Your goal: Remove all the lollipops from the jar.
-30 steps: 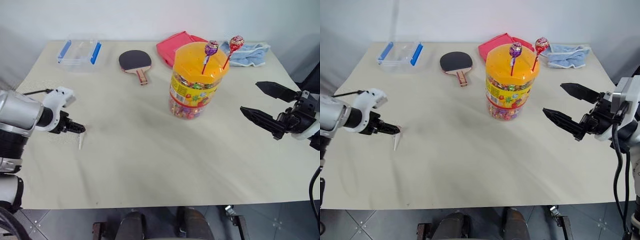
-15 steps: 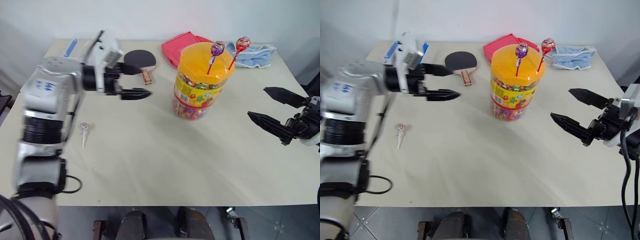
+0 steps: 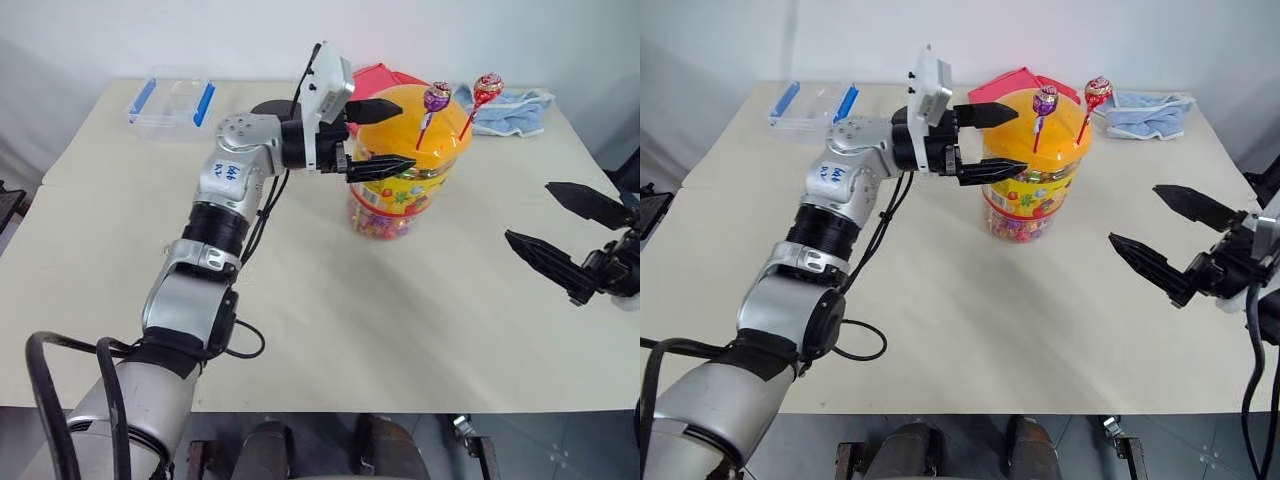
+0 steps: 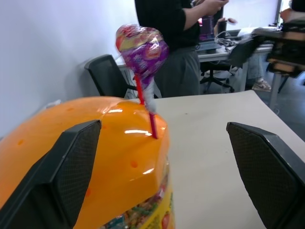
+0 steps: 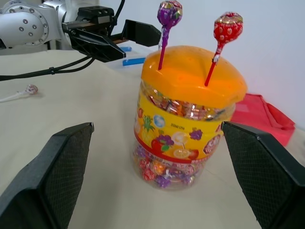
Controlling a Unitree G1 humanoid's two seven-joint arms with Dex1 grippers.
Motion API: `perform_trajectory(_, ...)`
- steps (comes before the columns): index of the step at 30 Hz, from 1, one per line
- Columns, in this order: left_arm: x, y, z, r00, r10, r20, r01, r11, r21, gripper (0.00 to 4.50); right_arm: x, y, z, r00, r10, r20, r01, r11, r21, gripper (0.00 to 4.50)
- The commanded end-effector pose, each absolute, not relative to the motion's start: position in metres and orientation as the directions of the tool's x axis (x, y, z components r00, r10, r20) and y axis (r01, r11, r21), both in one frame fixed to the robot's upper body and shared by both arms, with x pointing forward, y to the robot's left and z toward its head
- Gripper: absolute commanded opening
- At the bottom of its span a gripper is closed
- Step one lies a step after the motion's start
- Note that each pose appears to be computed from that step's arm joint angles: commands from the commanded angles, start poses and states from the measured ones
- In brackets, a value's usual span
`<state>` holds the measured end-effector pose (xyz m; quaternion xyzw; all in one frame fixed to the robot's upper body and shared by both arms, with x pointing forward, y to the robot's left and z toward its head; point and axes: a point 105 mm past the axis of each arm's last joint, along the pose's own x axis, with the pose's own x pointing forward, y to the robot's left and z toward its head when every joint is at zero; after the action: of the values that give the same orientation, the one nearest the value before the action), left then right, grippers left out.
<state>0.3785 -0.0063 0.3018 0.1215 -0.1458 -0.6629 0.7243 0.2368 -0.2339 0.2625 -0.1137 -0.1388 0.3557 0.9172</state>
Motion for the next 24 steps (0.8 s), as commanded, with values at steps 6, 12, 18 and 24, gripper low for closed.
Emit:
perform_trajectory(6,0.372,-0.035,0.323,0.015,-0.997,0.076,0.904,0.046,0.425,4.29,0.223,-0.233,0.274,0.718,0.658,0.225,-0.573,0.743,-0.346,4.5)
perform_trajectory(12,0.374,-0.044,0.321,0.022,-0.999,0.048,0.914,0.039,0.404,2.71,0.22,-0.233,0.274,0.726,0.648,0.229,-0.562,0.752,-0.345,4.5)
perform_trajectory(18,0.373,-0.045,0.333,0.024,-0.996,0.086,0.91,0.057,0.411,0.8,0.22,-0.233,0.274,0.73,0.644,0.229,-0.558,0.755,-0.345,4.5)
perform_trajectory(24,0.368,-0.043,0.372,0.024,-0.981,0.192,0.894,0.107,0.435,0.02,0.222,-0.233,0.278,0.713,0.663,0.229,-0.575,0.739,-0.35,4.5)
